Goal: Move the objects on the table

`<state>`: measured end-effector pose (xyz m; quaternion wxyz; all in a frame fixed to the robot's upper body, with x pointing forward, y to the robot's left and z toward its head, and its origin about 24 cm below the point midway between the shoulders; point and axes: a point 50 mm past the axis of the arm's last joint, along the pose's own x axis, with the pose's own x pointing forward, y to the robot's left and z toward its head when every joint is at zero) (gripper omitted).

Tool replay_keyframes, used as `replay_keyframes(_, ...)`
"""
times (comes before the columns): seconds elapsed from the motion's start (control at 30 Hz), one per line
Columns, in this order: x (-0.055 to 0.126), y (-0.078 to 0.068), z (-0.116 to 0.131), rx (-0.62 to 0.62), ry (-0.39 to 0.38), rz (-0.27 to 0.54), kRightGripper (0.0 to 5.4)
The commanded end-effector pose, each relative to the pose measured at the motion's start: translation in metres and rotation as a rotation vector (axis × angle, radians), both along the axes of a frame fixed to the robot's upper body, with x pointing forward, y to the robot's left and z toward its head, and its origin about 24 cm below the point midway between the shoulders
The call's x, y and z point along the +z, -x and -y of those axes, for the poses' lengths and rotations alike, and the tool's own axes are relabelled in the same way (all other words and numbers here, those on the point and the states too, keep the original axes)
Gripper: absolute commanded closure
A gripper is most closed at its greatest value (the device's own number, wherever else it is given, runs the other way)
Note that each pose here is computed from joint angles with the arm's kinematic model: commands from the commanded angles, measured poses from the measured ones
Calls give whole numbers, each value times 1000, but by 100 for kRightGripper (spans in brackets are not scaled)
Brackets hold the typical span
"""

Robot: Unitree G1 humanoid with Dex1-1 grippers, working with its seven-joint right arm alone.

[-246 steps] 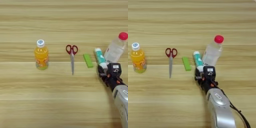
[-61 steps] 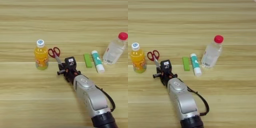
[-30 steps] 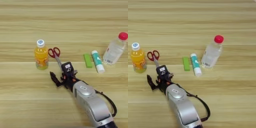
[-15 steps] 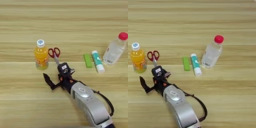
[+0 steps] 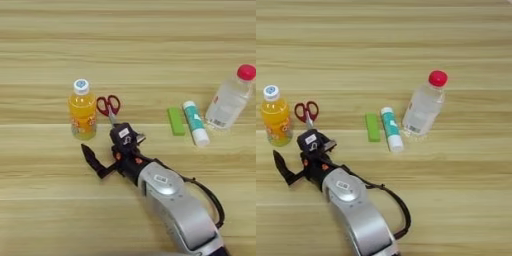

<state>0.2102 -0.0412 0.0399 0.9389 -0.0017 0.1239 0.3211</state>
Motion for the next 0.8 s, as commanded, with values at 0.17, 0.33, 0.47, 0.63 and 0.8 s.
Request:
replay_keyframes(0.17, 27, -15, -20, 39, -68, 144, 3)
replay_keyframes(0.33, 28, -19, -25, 49, -66, 154, 3)
replay_keyframes(0.47, 29, -21, -27, 48, -63, 157, 3)
replay_keyframes(0.63, 29, -24, -29, 49, -61, 161, 3)
replay_keyframes(0.8, 31, -29, -34, 57, -58, 170, 3)
